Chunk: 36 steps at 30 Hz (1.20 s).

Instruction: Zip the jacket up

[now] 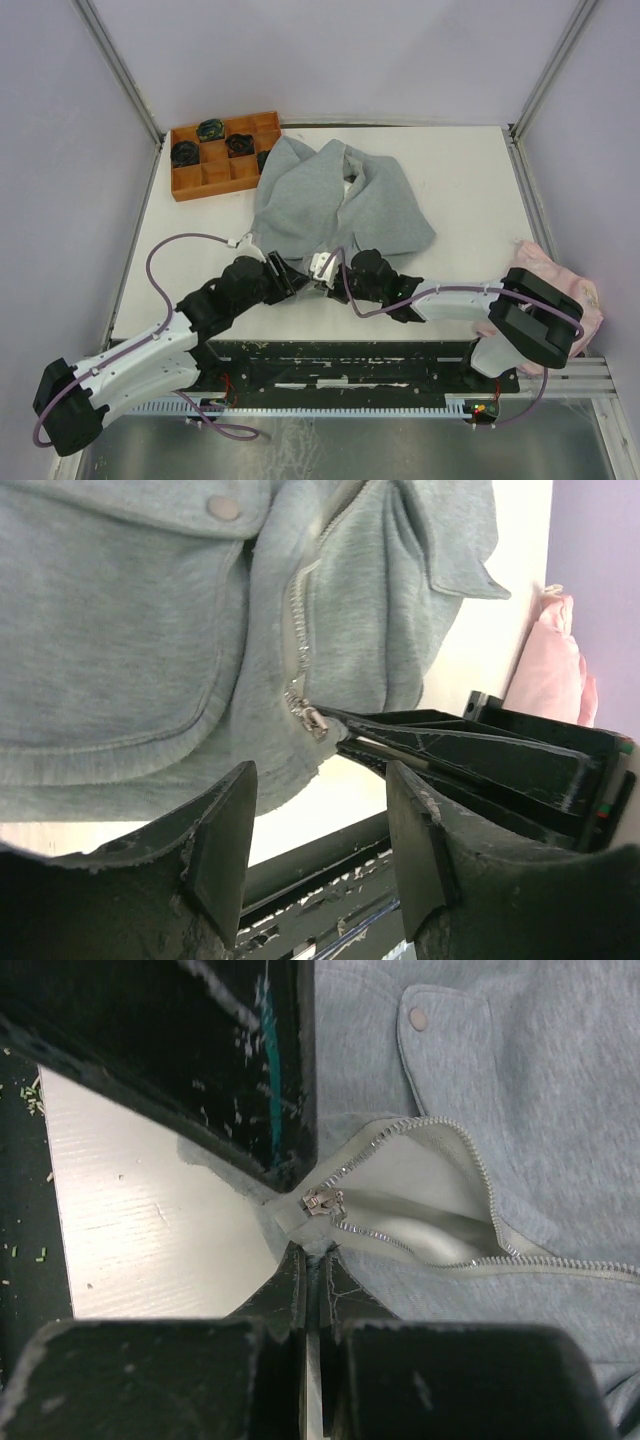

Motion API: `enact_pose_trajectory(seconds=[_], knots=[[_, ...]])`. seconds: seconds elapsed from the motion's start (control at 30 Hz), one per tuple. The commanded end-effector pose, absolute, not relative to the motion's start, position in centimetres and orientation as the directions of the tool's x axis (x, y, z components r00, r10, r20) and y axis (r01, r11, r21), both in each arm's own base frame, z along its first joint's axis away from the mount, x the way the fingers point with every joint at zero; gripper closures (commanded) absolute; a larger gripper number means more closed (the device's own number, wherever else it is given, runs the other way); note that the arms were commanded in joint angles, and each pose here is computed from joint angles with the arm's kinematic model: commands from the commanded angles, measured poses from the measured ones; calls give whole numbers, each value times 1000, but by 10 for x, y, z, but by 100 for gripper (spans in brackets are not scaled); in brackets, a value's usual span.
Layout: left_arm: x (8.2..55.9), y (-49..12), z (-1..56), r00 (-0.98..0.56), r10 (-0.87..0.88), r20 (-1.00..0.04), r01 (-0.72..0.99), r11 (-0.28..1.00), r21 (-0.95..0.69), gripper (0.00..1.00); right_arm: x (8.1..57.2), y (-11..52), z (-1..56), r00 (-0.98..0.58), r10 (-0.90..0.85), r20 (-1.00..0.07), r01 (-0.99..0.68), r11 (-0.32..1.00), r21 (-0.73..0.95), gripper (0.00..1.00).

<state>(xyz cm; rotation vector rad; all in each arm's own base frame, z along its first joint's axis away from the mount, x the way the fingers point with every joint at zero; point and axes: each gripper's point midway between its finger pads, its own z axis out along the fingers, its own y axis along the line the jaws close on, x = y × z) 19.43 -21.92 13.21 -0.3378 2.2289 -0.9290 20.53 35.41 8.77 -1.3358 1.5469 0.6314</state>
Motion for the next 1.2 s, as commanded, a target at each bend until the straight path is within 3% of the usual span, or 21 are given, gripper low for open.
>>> enact_pose_trajectory(seconds=[0.0,0.33,0.67,1.03,1.17], knots=[[193,-217,124,-711,-575,-406,-85,643,-761,39,213,382,126,110,-330,-937,-928,304,-216,100],[187,-219,113,-693,-664,-282,-143,509,-848,42,207,391,126,113,-317,-942,-926,311,-216,100],[190,-224,122,-679,-690,-251,-116,439,-891,46,199,402,120,116,-322,-940,-934,287,-213,100],[188,-228,119,-693,-679,-241,-119,438,-891,72,196,410,119,121,-328,-937,-933,286,-220,100],[188,-226,118,-689,-683,-243,-118,435,-893,90,195,410,118,121,-333,-935,-933,282,-222,99]])
